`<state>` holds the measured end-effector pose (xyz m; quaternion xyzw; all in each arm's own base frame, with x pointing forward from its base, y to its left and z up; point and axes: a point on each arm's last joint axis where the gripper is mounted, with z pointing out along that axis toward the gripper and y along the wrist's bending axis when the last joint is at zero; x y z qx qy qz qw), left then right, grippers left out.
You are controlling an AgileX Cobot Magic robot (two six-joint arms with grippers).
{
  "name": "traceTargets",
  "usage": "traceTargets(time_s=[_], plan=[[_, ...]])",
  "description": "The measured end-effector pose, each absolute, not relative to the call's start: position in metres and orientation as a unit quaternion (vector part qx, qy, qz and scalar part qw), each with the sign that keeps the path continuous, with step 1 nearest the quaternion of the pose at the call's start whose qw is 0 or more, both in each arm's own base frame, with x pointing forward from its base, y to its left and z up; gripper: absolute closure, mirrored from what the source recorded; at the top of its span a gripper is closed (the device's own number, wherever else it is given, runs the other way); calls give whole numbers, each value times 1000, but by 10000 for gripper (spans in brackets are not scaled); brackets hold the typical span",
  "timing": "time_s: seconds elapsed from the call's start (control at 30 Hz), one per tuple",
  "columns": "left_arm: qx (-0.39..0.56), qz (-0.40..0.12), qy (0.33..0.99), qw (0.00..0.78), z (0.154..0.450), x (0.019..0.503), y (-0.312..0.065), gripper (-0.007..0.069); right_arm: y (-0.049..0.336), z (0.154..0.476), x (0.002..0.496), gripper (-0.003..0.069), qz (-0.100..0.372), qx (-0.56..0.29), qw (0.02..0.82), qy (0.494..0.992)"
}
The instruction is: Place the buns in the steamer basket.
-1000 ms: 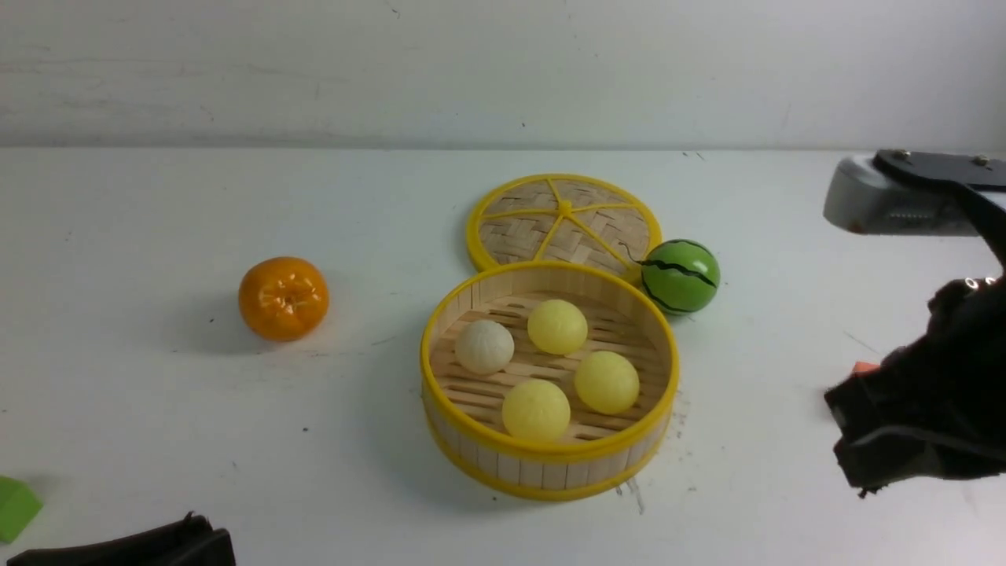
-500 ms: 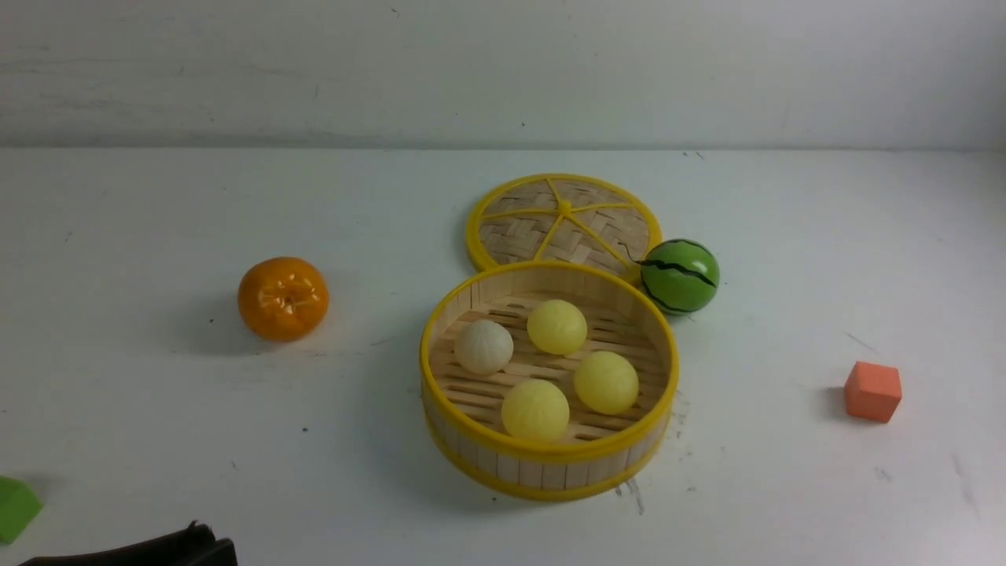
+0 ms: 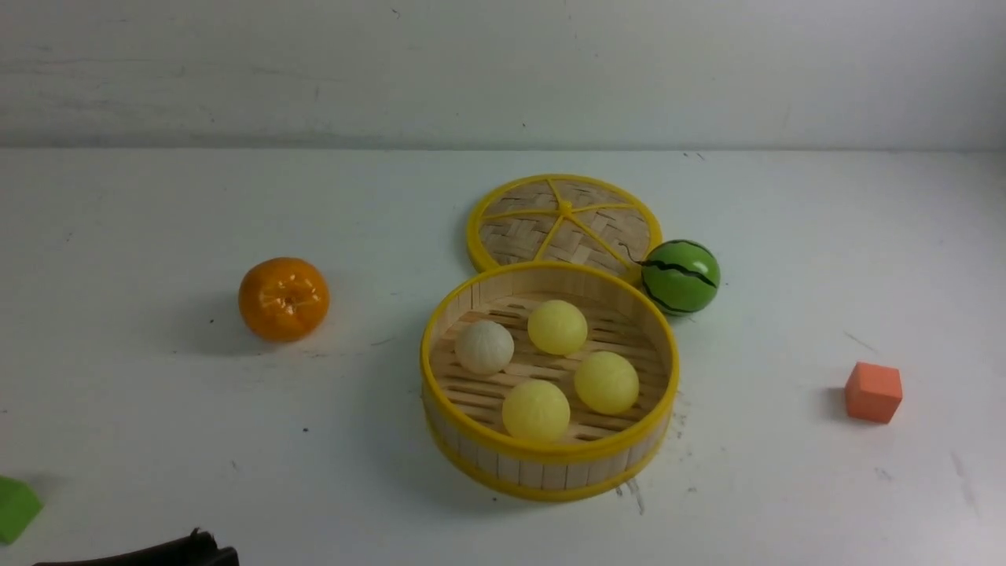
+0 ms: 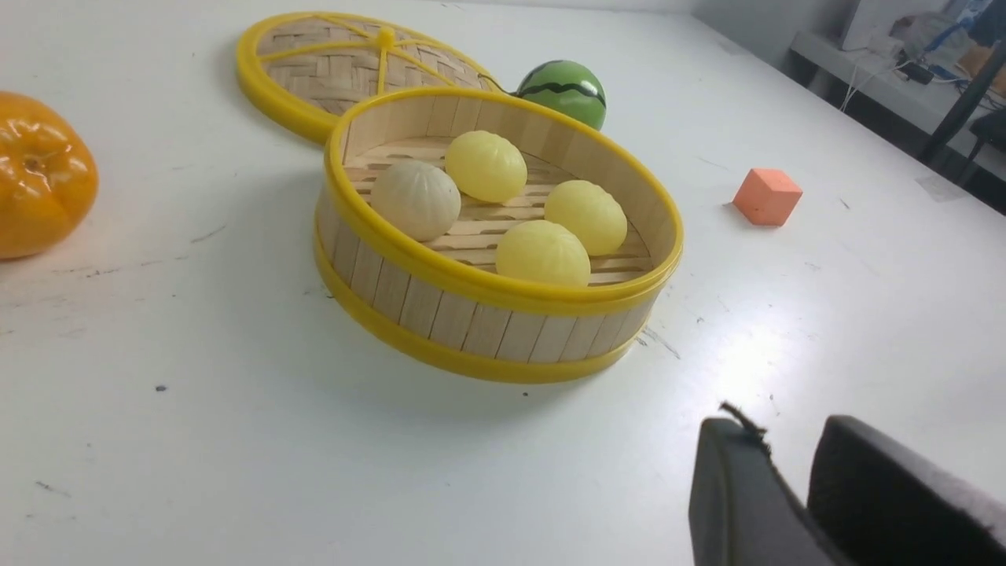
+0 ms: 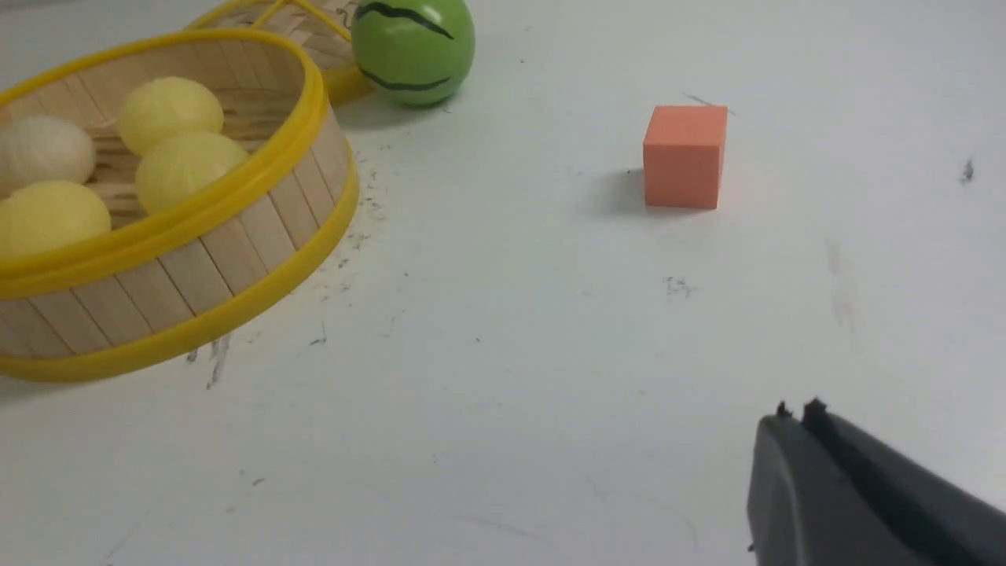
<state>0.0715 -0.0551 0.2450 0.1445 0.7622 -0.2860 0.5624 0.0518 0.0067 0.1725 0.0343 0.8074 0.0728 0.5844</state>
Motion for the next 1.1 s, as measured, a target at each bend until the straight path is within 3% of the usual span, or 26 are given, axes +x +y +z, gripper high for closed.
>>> traceTargets(time_s=[0.73, 0.97, 1.1], plan=[[145, -286, 763, 562, 245, 71, -55, 461, 7, 172, 52, 664, 73, 34, 584, 808], [105, -280, 712, 635, 253, 75, -47, 460, 7, 172, 52, 658, 73, 34, 584, 808], [23, -248, 683, 686, 242, 70, -27, 465, 7, 172, 52, 656, 72, 34, 584, 808]])
